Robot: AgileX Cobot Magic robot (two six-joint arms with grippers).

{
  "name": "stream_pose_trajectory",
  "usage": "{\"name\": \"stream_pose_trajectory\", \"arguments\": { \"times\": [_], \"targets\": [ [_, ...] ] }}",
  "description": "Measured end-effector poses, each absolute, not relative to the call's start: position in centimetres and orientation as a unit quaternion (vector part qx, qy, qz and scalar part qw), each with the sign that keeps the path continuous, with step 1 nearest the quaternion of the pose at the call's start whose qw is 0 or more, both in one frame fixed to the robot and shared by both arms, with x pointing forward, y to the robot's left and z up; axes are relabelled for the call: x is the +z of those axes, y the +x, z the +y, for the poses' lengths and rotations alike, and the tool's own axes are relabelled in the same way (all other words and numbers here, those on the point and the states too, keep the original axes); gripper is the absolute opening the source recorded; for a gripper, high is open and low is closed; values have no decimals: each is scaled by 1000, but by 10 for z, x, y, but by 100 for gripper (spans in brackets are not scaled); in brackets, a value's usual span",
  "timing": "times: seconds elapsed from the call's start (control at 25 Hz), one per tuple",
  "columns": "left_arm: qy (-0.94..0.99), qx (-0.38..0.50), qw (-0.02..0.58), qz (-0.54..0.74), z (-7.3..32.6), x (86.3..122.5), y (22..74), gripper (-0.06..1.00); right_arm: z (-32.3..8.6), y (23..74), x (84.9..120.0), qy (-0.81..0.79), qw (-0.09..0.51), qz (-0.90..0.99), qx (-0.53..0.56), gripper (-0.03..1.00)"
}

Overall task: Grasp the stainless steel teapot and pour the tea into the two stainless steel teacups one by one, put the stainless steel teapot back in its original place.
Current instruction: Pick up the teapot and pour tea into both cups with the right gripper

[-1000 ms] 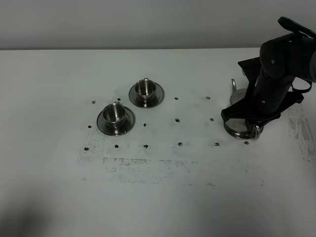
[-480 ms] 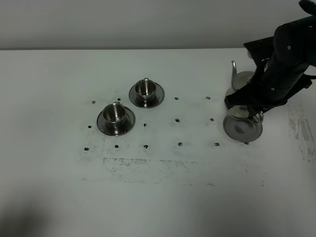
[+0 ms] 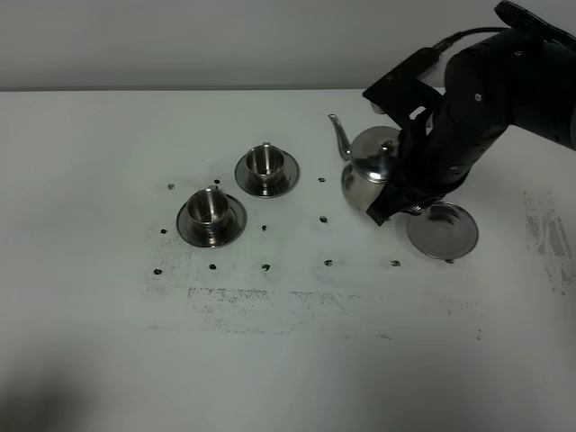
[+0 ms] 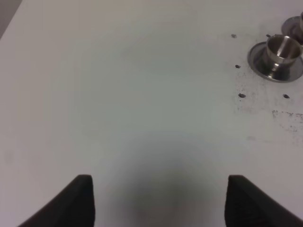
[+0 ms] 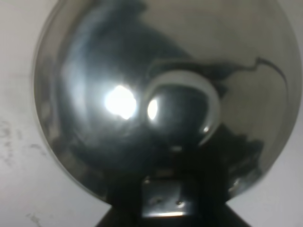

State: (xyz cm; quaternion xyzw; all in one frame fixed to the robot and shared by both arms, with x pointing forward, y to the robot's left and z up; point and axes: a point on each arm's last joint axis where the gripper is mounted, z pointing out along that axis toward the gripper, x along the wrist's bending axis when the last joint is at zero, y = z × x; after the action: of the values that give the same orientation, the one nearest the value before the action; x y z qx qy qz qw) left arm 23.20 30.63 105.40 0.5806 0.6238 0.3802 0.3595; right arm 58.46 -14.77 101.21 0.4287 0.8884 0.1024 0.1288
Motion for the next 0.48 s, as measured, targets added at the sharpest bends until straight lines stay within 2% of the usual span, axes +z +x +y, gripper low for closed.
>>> {"name": "stream_pose_trajectory", "arguments": {
  "times": [0.48],
  "targets": [
    [581, 380, 359, 624, 306, 1054, 232, 56, -92, 616, 1022, 268, 124, 952, 77, 17]
  ]
}}
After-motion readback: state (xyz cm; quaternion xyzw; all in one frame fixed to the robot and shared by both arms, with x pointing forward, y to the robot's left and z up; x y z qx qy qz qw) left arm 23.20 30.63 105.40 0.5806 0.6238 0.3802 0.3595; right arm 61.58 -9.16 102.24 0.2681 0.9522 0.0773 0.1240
